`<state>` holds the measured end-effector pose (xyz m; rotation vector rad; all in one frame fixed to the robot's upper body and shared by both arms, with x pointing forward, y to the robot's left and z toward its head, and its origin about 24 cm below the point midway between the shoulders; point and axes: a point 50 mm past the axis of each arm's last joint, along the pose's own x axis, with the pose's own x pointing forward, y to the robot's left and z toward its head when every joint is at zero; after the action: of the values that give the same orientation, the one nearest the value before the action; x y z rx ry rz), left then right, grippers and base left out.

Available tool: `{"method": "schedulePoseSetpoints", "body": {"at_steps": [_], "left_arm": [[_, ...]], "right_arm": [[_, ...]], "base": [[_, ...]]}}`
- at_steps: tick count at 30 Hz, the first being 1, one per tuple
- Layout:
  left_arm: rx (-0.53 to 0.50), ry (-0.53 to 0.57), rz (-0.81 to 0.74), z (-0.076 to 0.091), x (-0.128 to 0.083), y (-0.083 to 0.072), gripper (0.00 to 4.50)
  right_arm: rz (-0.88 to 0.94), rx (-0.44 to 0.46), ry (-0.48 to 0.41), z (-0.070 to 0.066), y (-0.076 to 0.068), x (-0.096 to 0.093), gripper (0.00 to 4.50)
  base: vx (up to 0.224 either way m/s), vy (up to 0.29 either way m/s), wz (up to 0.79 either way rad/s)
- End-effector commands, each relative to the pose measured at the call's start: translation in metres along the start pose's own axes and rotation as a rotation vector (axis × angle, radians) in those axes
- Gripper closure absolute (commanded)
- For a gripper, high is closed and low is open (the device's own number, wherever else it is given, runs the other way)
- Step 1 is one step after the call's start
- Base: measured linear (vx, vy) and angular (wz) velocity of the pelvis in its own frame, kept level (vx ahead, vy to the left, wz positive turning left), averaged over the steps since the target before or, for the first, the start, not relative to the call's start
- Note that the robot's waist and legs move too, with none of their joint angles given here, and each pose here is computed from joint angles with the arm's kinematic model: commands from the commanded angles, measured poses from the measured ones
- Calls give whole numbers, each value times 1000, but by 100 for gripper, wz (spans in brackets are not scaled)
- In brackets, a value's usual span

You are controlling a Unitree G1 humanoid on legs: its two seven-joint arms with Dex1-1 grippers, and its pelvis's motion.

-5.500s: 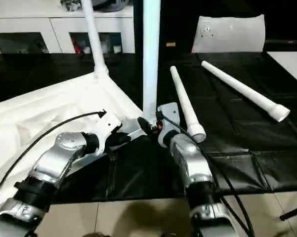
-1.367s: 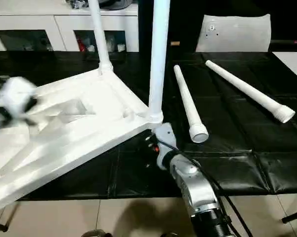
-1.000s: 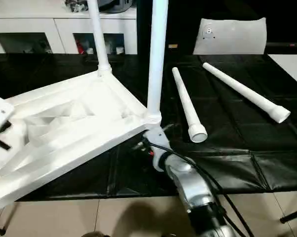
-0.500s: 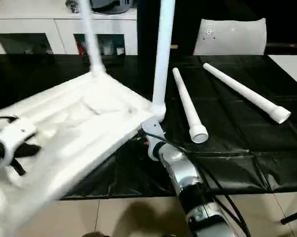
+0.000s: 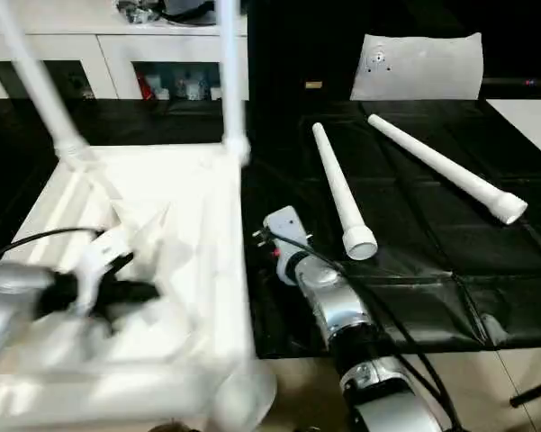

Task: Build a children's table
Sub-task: Rotate table base

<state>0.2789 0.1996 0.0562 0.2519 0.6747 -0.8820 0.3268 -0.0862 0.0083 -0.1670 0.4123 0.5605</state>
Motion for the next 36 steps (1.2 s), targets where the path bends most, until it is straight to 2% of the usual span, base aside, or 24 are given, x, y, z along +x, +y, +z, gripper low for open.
{"method": "schedulePoseSetpoints", "body": {"at_steps": [1,2,6,10,13,17,18,21,22,23,24,26,30,36], "left_arm": [[111,-80,66,24,4,6,444],[115,-81,70,25,4,7,444],[193,-74,236,32,19,26,444],[231,-69,306,33,24,35,444],[243,-139,416,40,27,46,444],[206,-234,450,48,29,49,444],[172,-296,433,52,29,46,444],[157,-343,411,55,26,43,444],[168,-356,405,56,23,41,427],[181,-365,404,56,19,40,416],[175,-396,389,58,13,35,416],[160,-446,363,63,4,26,405],[211,-441,228,66,-8,-1,363],[252,-414,94,68,-16,-28,310]], "right_arm": [[69,-22,-13,5,16,5,0],[68,-23,-14,5,16,5,0],[3,-49,-87,20,6,0,0],[-27,-57,-120,28,0,-4,0],[-110,-41,-182,45,-14,-10,0],[-195,-72,-186,55,-27,-14,0],[-256,-89,-179,64,-36,-17,0],[-320,-106,-155,72,-47,-19,0],[-327,-102,-147,76,-52,-19,0],[-309,-85,-139,79,-55,-18,0],[-262,-21,-146,84,-60,-18,0],[-297,2,-131,86,-69,-16,0],[-400,9,-52,88,-90,-15,0],[-429,69,2,90,-102,-14,0]], "base": [[0,0,0],[0,0,0],[0,0,0],[0,0,0],[0,0,0],[0,0,0],[0,0,0],[0,0,0],[0,0,0],[0,0,0],[0,0,0],[0,0,0],[0,0,0],[0,0,0]]}}
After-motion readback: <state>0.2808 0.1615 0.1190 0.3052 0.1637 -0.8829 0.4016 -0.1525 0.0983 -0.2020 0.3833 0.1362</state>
